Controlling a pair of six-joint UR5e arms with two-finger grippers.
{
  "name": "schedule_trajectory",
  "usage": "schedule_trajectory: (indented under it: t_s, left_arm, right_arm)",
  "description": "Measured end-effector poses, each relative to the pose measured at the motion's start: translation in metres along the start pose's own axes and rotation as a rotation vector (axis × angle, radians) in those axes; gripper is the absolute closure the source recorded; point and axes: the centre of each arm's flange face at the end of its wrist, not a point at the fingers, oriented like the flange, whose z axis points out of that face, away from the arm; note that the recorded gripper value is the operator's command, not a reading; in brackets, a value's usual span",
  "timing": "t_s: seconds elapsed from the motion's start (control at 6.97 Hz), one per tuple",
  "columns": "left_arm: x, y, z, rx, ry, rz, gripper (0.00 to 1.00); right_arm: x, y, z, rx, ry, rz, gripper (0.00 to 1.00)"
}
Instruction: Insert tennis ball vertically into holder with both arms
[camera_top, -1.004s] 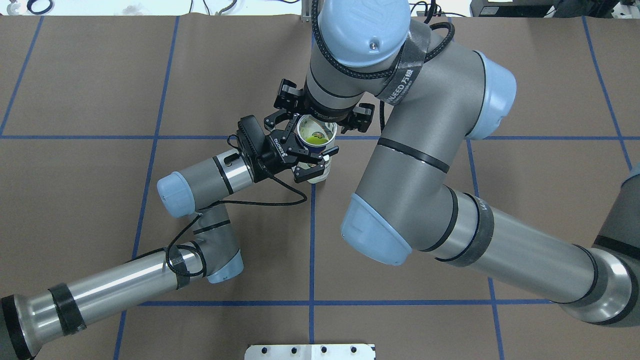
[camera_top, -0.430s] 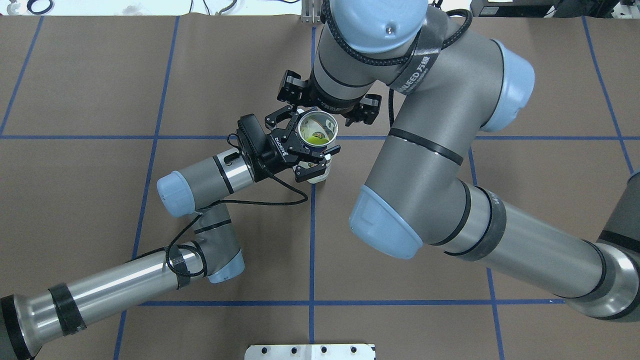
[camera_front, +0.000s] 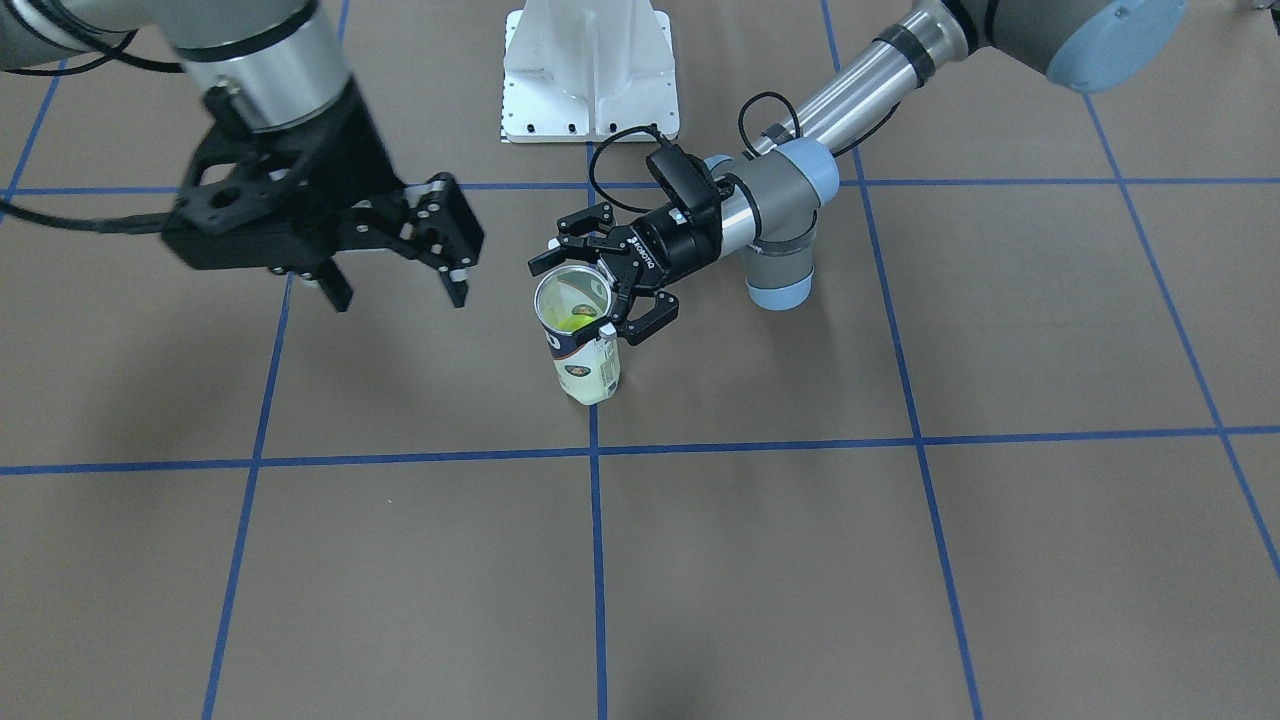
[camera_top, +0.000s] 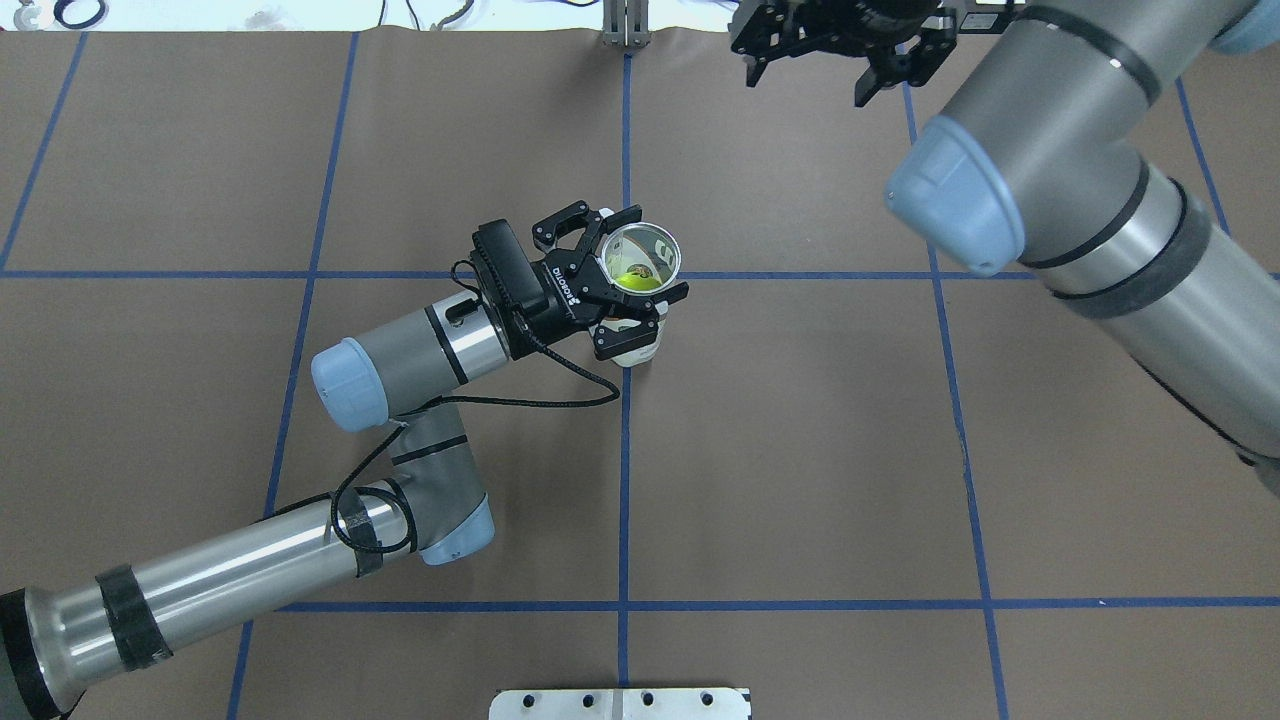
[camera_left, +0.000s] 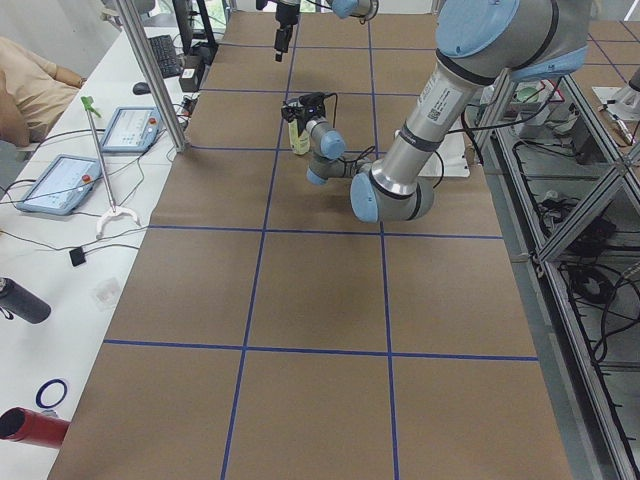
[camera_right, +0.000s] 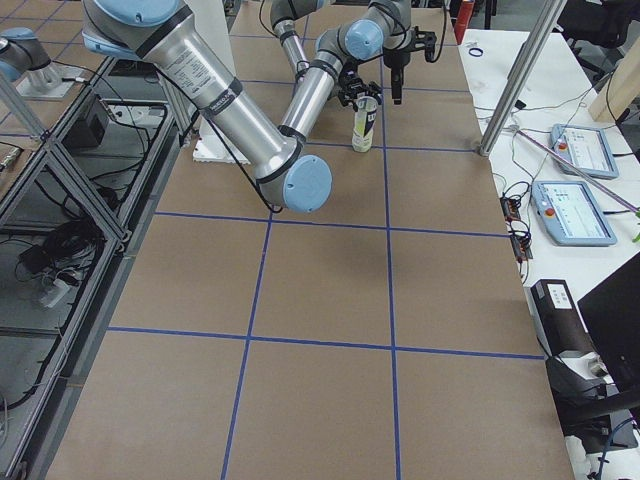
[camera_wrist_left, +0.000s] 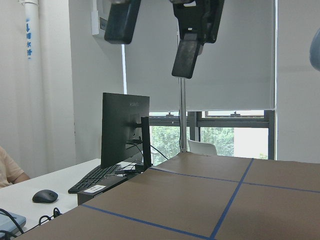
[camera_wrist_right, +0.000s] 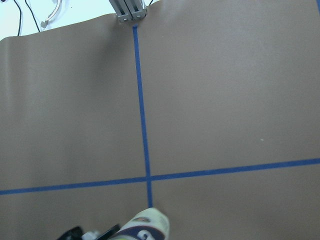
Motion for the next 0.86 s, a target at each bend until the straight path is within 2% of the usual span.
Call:
schedule_trajectory:
  t_s: [0.57,0.72,0.86]
  left_arm:
    - [-0.011,-0.031,0.002,0.054,-0.004,0.006,0.01]
    - [-0.024,-0.043,0.004,0.047,-0.017,0.022,0.01]
    - [-0.038,-0.061,0.006,0.015,-0.02,0.044,0.01]
  right_arm:
    - [0.148,-0.098,-0.016,-0.017,0.081,-0.117,0.0]
    - [0.197,-0.114,-0.016,-0.031,0.108,-0.155,0.0]
    - [0.252,-0.125,-0.015,-0.051,0.137,-0.195,0.0]
